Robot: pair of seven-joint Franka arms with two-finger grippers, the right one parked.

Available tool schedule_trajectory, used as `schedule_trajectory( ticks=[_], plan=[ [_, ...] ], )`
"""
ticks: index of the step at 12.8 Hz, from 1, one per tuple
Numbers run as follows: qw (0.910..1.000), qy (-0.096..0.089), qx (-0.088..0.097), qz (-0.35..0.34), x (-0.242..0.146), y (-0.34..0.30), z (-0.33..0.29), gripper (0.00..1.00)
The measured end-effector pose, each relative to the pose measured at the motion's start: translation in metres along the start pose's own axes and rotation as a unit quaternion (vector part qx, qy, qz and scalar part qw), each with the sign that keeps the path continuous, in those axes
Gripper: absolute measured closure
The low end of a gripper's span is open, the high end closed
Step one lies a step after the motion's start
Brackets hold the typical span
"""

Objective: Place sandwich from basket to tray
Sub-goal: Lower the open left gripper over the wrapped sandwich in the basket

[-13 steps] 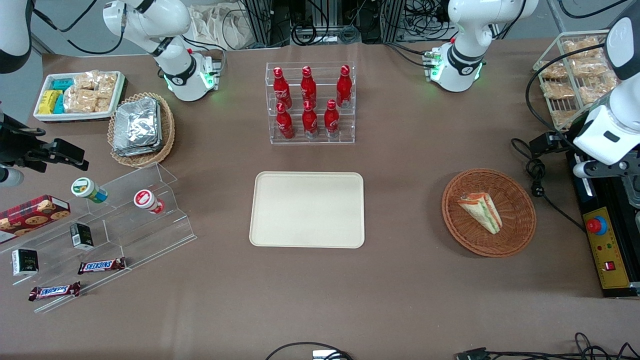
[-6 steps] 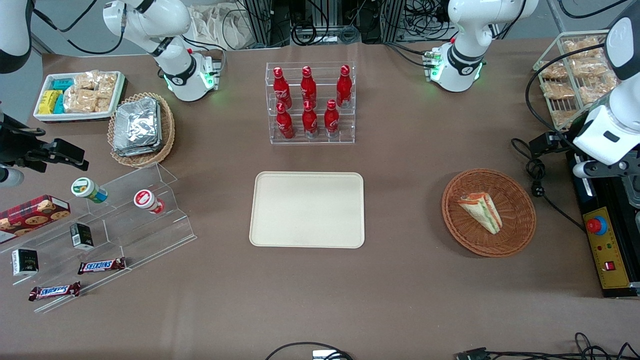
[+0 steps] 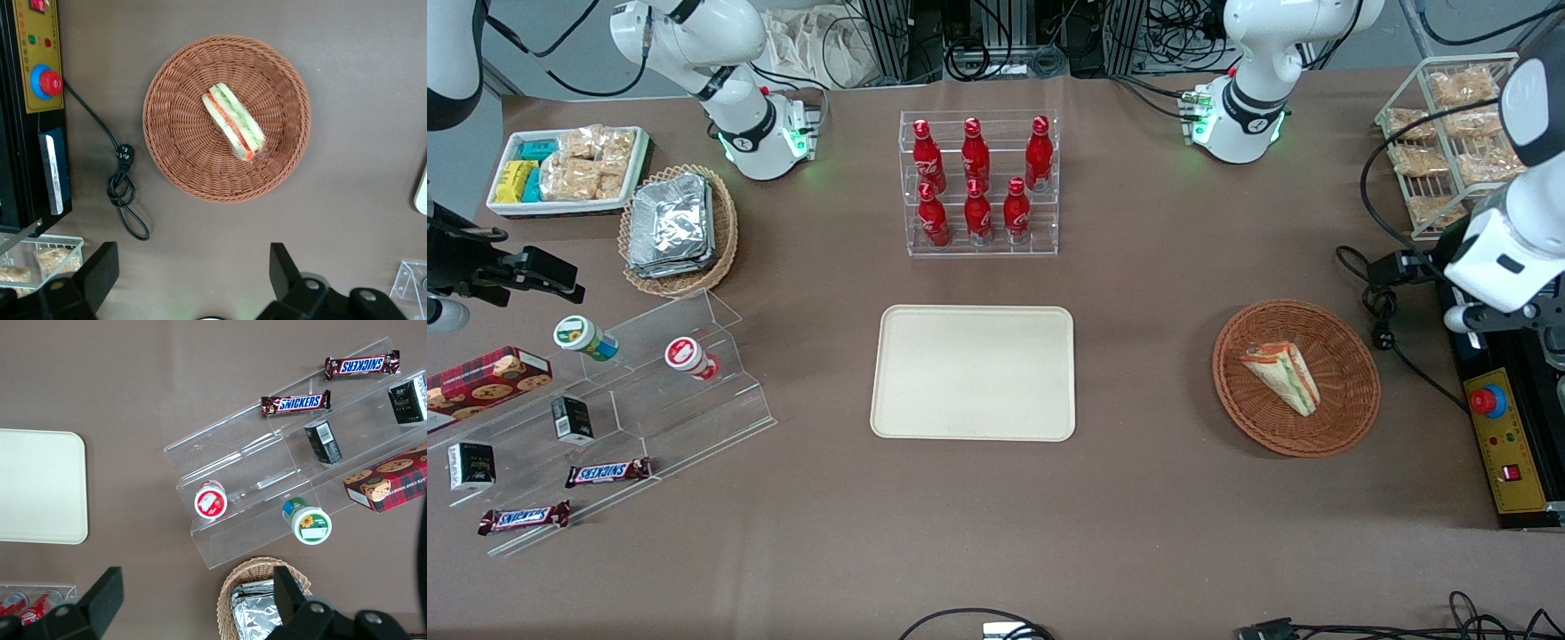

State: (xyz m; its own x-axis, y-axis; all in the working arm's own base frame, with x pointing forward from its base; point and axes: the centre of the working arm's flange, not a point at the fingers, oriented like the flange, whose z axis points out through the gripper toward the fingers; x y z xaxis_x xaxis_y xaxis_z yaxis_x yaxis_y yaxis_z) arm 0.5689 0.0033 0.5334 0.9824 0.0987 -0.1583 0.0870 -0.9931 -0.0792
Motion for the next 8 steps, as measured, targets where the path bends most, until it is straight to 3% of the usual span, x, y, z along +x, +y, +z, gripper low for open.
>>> schedule_trajectory(
  ticks=[5,8],
  plan=[
    [0.9938,-0.047,-0.012,-0.1,0.039,-0.026,0.069,0.01],
    [0.9818,-0.069,-0.044,-0.171,0.059,-0.014,0.105,0.0]
  ],
)
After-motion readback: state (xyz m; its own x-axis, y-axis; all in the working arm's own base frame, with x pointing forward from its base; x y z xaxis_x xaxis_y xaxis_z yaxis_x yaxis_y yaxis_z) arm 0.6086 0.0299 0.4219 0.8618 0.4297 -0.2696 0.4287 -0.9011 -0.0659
